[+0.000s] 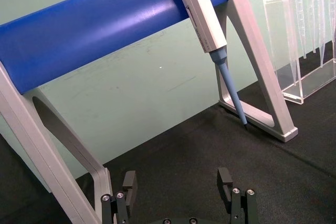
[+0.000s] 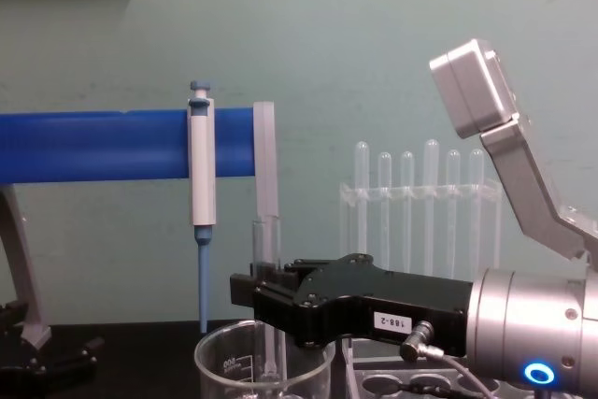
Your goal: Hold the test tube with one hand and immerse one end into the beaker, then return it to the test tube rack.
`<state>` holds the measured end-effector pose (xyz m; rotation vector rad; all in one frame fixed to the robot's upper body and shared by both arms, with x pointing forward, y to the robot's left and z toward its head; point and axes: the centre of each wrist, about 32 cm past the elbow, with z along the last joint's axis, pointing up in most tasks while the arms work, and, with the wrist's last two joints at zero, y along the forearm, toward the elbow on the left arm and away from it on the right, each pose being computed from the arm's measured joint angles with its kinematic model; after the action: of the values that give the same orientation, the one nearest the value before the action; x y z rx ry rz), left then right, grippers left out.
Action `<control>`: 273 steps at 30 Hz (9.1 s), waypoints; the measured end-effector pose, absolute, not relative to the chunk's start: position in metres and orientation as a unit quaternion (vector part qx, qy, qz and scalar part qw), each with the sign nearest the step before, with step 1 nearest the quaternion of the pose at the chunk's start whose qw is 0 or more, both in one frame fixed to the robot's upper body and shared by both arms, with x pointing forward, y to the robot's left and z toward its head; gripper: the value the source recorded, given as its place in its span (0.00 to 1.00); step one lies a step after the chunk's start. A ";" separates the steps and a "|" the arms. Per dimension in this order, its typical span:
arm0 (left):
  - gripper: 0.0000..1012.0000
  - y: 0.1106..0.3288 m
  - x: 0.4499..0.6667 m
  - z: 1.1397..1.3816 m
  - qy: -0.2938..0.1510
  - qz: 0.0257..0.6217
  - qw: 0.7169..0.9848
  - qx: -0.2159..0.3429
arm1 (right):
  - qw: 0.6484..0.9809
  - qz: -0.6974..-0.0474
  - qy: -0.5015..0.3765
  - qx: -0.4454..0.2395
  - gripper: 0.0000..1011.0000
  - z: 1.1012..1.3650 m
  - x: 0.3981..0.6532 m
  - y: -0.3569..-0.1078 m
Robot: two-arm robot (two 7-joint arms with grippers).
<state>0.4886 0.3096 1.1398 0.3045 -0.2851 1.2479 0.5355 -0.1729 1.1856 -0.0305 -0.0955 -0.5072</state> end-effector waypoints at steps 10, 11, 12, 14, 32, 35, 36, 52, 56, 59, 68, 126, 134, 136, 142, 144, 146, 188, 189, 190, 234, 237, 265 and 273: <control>0.99 0.310 0.489 1.140 -0.132 0.580 0.791 0.142 | 0.967 -0.251 -0.047 -0.015 0.22 1.186 0.535 -0.173; 0.99 0.310 0.489 1.140 -0.132 0.580 0.791 0.142 | 0.967 -0.251 -0.047 -0.015 0.22 1.186 0.535 -0.173; 0.99 0.310 0.489 1.140 -0.132 0.580 0.791 0.141 | 0.967 -0.251 -0.047 -0.015 0.22 1.186 0.536 -0.173; 0.99 0.310 0.489 1.140 -0.132 0.580 0.791 0.141 | 0.967 -0.251 -0.047 -0.015 0.22 1.186 0.536 -0.173; 0.99 0.310 0.489 1.140 -0.132 0.580 0.791 0.141 | 0.967 -0.251 -0.047 -0.015 0.22 1.186 0.535 -0.173; 0.99 0.310 0.489 1.140 -0.132 0.580 0.791 0.141 | 0.967 -0.251 -0.047 -0.015 0.22 1.186 0.536 -0.173; 0.99 0.310 0.489 1.140 -0.132 0.580 0.791 0.141 | 0.967 -0.251 -0.047 -0.015 0.22 1.186 0.536 -0.173; 0.99 0.310 0.489 1.140 -0.132 0.580 0.791 0.141 | 0.967 -0.251 -0.047 -0.015 0.22 1.186 0.536 -0.173; 0.99 0.310 0.489 1.140 -0.132 0.580 0.791 0.141 | 0.967 -0.251 -0.047 -0.015 0.22 1.186 0.536 -0.173; 0.99 0.310 0.489 1.140 -0.132 0.580 0.791 0.141 | 0.967 -0.251 -0.047 -0.015 0.22 1.186 0.536 -0.173; 0.99 0.310 0.489 1.140 -0.132 0.580 0.791 0.141 | 0.967 -0.251 -0.047 -0.015 0.22 1.186 0.535 -0.173; 0.99 0.310 0.489 1.140 -0.132 0.580 0.791 0.141 | 0.967 -0.251 -0.047 -0.015 0.22 1.186 0.536 -0.173; 0.99 0.310 0.489 1.140 -0.133 0.580 0.791 0.141 | 0.967 -0.251 -0.047 -0.015 0.22 1.186 0.536 -0.173; 0.99 0.310 0.489 1.140 -0.132 0.580 0.791 0.141 | 0.967 -0.251 -0.047 -0.015 0.22 1.186 0.536 -0.173; 0.99 0.310 0.489 1.140 -0.132 0.580 0.791 0.141 | 0.967 -0.251 -0.047 -0.015 0.22 1.186 0.536 -0.173; 0.99 0.310 0.489 1.140 -0.132 0.580 0.791 0.141 | 0.967 -0.251 -0.047 -0.015 0.22 1.186 0.535 -0.173; 0.99 0.310 0.489 1.140 -0.132 0.580 0.791 0.141 | 0.967 -0.251 -0.047 -0.015 0.22 1.186 0.536 -0.173; 0.99 0.310 0.489 1.140 -0.132 0.580 0.791 0.141 | 0.967 -0.251 -0.047 -0.015 0.22 1.186 0.535 -0.173; 0.99 0.310 0.489 1.140 -0.132 0.580 0.791 0.141 | 0.967 -0.251 -0.047 -0.015 0.22 1.186 0.536 -0.173; 0.99 0.310 0.489 1.140 -0.132 0.580 0.791 0.141 | 0.967 -0.251 -0.047 -0.015 0.22 1.186 0.536 -0.173; 0.99 0.310 0.489 1.140 -0.132 0.580 0.791 0.141 | 0.967 -0.251 -0.047 -0.015 0.22 1.186 0.536 -0.173; 0.99 0.310 0.489 1.140 -0.132 0.580 0.791 0.141 | 0.967 -0.251 -0.047 -0.015 0.22 1.186 0.536 -0.173; 0.99 0.310 0.489 1.140 -0.132 0.580 0.791 0.141 | 0.967 -0.251 -0.047 -0.015 0.22 1.186 0.535 -0.173; 0.99 0.310 0.489 1.140 -0.132 0.580 0.791 0.141 | 0.967 -0.251 -0.047 -0.015 0.22 1.186 0.536 -0.173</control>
<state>0.4886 0.3097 1.1398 0.3045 -0.2850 1.2480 0.5355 -0.1729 1.1856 -0.0305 -0.0956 -0.5073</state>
